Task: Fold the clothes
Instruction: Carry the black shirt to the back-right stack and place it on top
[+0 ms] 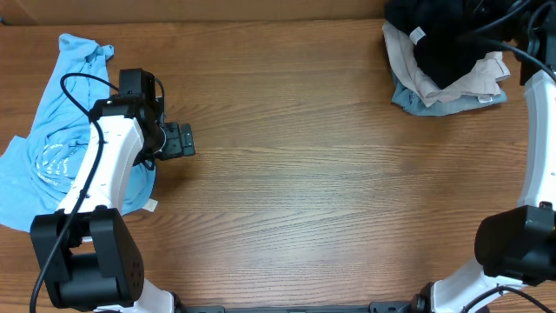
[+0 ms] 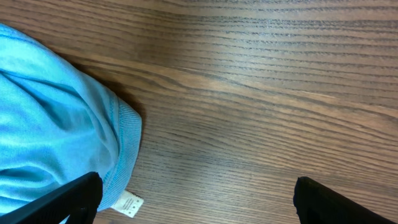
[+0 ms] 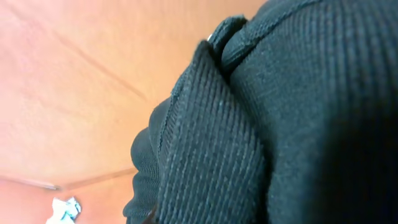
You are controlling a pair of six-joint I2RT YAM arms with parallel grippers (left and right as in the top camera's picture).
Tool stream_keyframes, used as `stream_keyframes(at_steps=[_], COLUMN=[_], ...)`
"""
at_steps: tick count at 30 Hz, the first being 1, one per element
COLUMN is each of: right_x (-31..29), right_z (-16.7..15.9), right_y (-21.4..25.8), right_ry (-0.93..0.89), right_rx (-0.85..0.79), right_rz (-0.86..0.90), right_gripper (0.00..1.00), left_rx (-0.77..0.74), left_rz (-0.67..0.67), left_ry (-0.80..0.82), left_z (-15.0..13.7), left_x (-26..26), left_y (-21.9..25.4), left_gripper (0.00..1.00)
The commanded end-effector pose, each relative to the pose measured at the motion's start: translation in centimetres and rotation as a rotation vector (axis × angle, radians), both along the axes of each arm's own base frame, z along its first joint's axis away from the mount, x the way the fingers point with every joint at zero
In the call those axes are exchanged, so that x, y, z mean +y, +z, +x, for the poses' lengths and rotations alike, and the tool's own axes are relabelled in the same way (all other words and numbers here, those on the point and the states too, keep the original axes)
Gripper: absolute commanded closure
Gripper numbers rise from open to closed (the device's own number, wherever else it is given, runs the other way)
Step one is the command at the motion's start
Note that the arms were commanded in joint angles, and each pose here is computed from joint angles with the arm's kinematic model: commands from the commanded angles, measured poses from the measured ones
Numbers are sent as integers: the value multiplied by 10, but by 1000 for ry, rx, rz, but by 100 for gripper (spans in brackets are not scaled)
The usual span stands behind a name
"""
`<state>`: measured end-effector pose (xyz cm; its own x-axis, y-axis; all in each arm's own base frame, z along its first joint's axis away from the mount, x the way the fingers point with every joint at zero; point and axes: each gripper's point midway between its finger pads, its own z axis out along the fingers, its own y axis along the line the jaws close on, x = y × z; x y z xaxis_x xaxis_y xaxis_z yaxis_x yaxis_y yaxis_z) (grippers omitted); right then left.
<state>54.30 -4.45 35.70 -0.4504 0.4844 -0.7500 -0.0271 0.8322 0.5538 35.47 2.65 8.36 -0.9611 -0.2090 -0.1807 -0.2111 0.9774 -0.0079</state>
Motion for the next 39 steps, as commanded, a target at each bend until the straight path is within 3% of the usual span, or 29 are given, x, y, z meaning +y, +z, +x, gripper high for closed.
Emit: stream_keyframes(at_steps=[1,7,13,14,15,18,20,28,33,39], right_x=[-5,-20,-46,-51,-56,-71,-79,-109,-103,-92], right_z=[19,50,46,42,38,24,11,-33,-43,-49], right_y=[-1,-56,-120,-128,-135,-151,-161,-158,-114,-60], right_ry=[-38,-102,-221,-247,-271,-319,-332,-369,-243,-183], right_rx=[-15,61,244,274,300,380,439,560,460,323], right_rz=[87,130,109,101,93,73,72,145,78,-15], right_gripper=[96,96,96,91,78,30,21,16,15,5], left_rx=[-11,-12,-33,-37,-41,-50,-54,-54,-61,-65], left_rz=[-8,-8,-8,-11,-14,-35,-43,-45,-44,-44], left_ry=[-21,-21,-22,-22,-22,-27,-28,-30,-30,-30], left_z=[5,6,11,12,12,15,15,16,17,18], left_x=[-2,-2,-2,-2,-3,-6,-8,-8,-8,-8], left_y=[2,2,3,4,4,4,4,4,5,5], left_gripper=[0,0,0,0,0,0,0,0,0,0])
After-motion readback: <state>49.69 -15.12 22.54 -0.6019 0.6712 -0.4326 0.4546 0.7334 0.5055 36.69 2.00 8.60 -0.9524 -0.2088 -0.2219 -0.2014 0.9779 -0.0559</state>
